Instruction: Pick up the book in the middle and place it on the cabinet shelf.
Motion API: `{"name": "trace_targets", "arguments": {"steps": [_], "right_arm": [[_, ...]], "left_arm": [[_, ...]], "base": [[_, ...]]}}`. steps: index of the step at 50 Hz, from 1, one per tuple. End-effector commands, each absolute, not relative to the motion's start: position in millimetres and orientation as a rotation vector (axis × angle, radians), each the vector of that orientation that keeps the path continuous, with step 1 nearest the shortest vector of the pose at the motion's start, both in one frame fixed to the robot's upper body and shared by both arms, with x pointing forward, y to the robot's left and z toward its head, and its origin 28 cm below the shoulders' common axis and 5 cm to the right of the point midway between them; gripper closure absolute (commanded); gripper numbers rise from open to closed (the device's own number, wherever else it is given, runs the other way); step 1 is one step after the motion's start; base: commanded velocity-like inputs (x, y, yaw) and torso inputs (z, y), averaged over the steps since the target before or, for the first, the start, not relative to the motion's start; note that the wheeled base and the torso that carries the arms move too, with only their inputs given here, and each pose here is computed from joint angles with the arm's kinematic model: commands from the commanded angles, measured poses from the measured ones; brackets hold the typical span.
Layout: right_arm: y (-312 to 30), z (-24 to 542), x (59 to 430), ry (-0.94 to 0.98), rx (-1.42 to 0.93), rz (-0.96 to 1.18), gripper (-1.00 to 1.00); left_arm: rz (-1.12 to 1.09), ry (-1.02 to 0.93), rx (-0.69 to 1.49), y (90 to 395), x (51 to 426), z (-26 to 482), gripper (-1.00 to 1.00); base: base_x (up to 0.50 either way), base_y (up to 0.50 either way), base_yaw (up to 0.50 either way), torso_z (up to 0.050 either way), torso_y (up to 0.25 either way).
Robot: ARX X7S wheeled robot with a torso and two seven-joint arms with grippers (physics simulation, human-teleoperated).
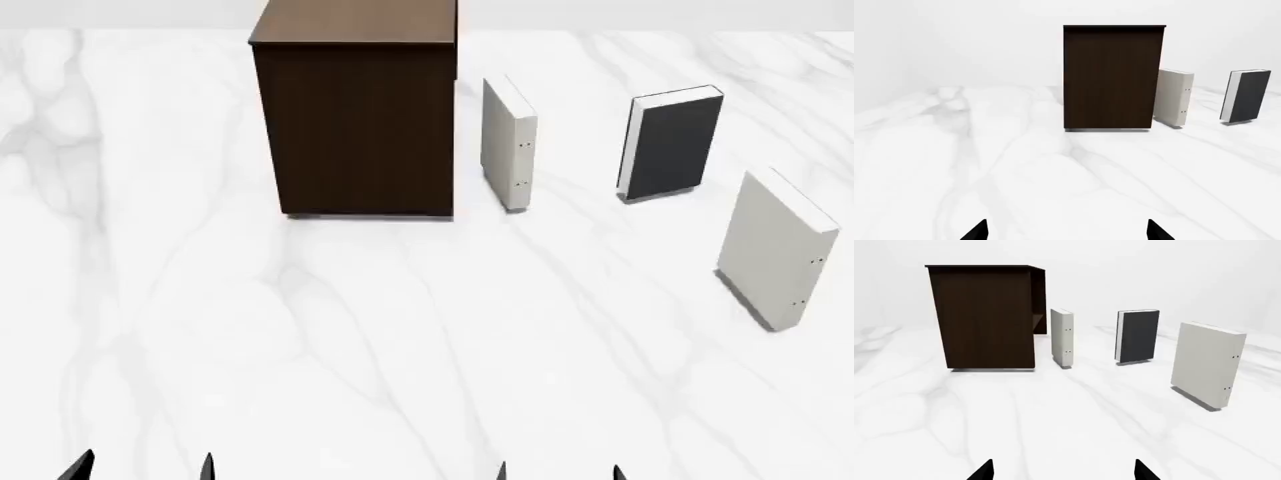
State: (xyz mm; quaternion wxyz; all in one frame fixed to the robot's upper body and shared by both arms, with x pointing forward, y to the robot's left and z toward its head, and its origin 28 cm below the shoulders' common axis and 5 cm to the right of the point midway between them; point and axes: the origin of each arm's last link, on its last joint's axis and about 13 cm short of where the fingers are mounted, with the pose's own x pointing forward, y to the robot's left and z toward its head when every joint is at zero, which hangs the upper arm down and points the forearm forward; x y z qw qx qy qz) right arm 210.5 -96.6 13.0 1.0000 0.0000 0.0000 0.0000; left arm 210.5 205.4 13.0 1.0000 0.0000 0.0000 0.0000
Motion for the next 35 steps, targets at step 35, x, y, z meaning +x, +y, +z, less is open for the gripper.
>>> {"name": "trace_targets", "arguments": {"steps": [35], "right_arm": [[-97.0, 21.1, 206.9, -0.037, -0.008, -0.030, -1.00]], "left_arm": [[-0.035, -0.056, -0.016, 204.0, 205.0, 26.9, -1.00]], "base": [[0.00, 0.00, 0.00, 0.000, 0.000]]}}
